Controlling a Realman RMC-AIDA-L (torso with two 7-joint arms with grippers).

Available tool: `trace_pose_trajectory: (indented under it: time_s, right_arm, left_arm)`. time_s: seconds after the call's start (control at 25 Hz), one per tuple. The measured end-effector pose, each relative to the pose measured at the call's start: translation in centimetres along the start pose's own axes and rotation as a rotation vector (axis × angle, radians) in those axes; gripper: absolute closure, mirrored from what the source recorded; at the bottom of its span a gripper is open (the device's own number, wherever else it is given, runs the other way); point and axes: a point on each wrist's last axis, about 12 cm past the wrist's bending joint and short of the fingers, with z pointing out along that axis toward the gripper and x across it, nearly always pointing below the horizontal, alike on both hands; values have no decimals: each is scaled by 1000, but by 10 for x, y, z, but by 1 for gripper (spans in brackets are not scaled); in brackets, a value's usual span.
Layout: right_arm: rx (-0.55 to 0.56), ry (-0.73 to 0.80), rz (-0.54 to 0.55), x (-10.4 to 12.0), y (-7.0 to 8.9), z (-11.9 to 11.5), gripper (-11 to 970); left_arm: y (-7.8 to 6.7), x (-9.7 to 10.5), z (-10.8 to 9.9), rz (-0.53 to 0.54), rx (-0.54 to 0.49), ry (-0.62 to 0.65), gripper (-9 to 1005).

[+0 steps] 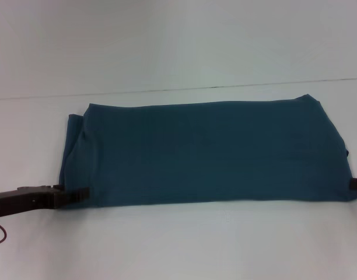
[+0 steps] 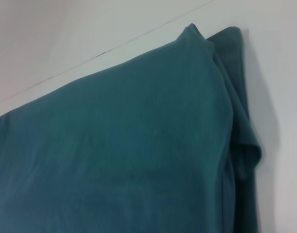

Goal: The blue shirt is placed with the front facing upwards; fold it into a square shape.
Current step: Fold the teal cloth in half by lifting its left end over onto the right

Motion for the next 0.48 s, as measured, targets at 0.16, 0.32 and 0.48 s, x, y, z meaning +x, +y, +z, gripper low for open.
trace_pose_trajectory:
  time_s: [0.16, 0.32, 0.48]
  right_arm:
    - [1, -1, 0, 0, 0, 0, 956]
    - [1, -1, -1, 0, 0, 0, 955]
    - [1, -1, -2, 0, 0, 0, 955]
  left_arm:
    - [1, 0, 0, 6, -5, 9, 254]
    - [2, 1, 0, 9, -16, 17, 254]
    - [4, 3, -2, 1, -28, 12, 254]
